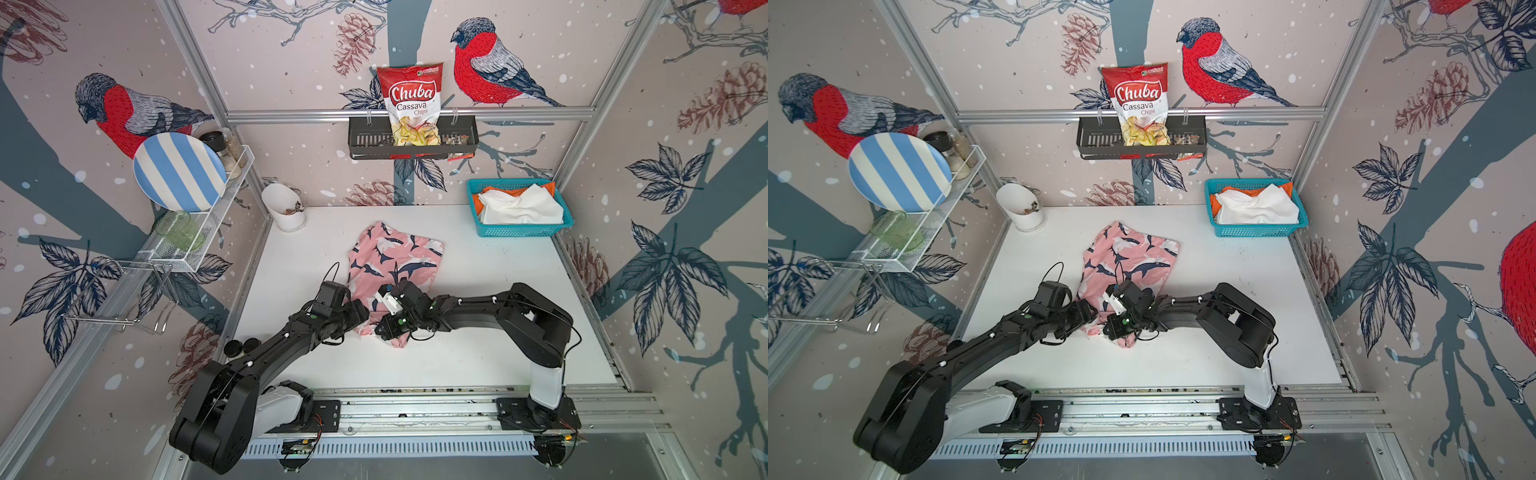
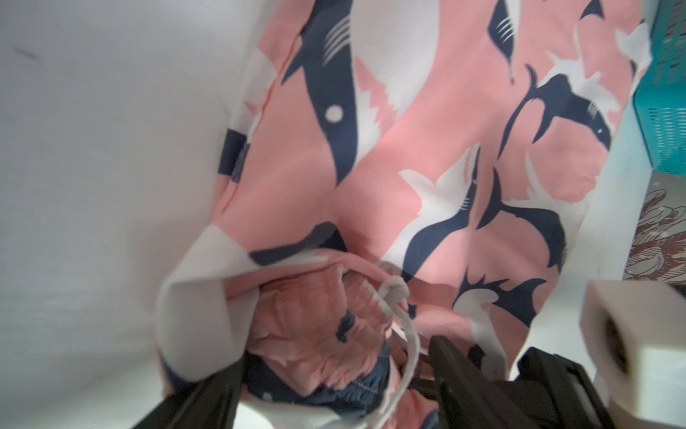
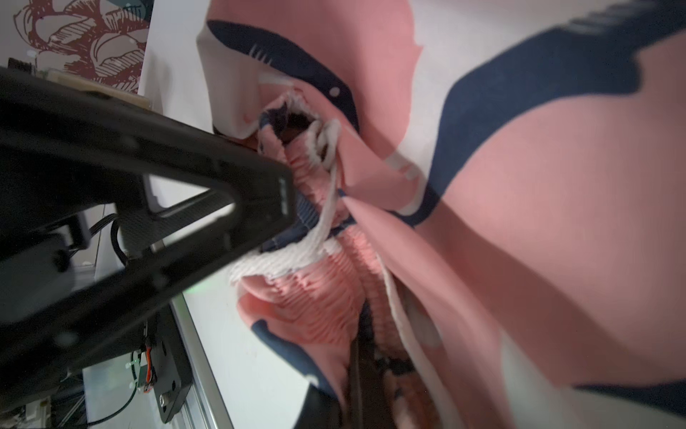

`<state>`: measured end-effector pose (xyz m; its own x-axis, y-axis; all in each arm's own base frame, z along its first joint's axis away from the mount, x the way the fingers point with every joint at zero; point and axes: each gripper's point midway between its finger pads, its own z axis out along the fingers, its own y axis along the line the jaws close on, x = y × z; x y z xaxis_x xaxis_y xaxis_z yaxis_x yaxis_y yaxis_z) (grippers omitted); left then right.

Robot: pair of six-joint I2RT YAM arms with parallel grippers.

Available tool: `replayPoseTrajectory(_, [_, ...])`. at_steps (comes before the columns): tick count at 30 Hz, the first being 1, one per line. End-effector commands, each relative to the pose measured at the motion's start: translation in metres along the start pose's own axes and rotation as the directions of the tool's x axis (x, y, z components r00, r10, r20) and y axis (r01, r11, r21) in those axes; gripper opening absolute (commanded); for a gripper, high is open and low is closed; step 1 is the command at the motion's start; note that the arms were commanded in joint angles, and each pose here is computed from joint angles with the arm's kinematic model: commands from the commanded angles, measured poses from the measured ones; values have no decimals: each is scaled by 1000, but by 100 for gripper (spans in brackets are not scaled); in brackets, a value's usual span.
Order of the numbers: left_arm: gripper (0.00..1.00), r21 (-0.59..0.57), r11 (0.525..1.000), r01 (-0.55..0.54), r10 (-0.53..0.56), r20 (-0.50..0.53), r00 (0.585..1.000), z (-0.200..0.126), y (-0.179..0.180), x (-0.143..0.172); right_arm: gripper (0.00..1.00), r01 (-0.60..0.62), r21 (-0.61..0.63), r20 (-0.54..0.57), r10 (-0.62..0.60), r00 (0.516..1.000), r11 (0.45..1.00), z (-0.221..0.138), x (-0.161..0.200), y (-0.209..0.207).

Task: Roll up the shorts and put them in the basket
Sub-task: Roll the shorts at the center of the board.

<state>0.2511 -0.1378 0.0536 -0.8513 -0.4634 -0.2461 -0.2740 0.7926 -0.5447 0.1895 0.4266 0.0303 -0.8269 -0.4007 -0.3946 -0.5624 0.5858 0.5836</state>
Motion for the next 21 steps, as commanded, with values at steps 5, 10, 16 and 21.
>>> replayPoseTrajectory(5, [85, -25, 998, 53, -53, 25, 998, -11, -2, -4, 0, -130, 114, 79, 122, 989, 985, -7, -8, -27])
replayPoseTrajectory(10, [86, -16, 997, 70, -70, -19, 997, 4, 1, 7, 0, -138, 29, 82, 135, 988, 990, 1, -13, -6])
replayPoseTrajectory(16, [86, 14, 997, 71, -71, -27, 997, 25, -5, 3, 0, -96, -57, 44, 98, 994, 994, 1, 3, 13])
replayPoseTrajectory(21, [40, -10, 999, 33, -33, -32, 999, 38, -4, -2, 3, -57, -10, 28, 57, 998, 998, -6, 15, 5])
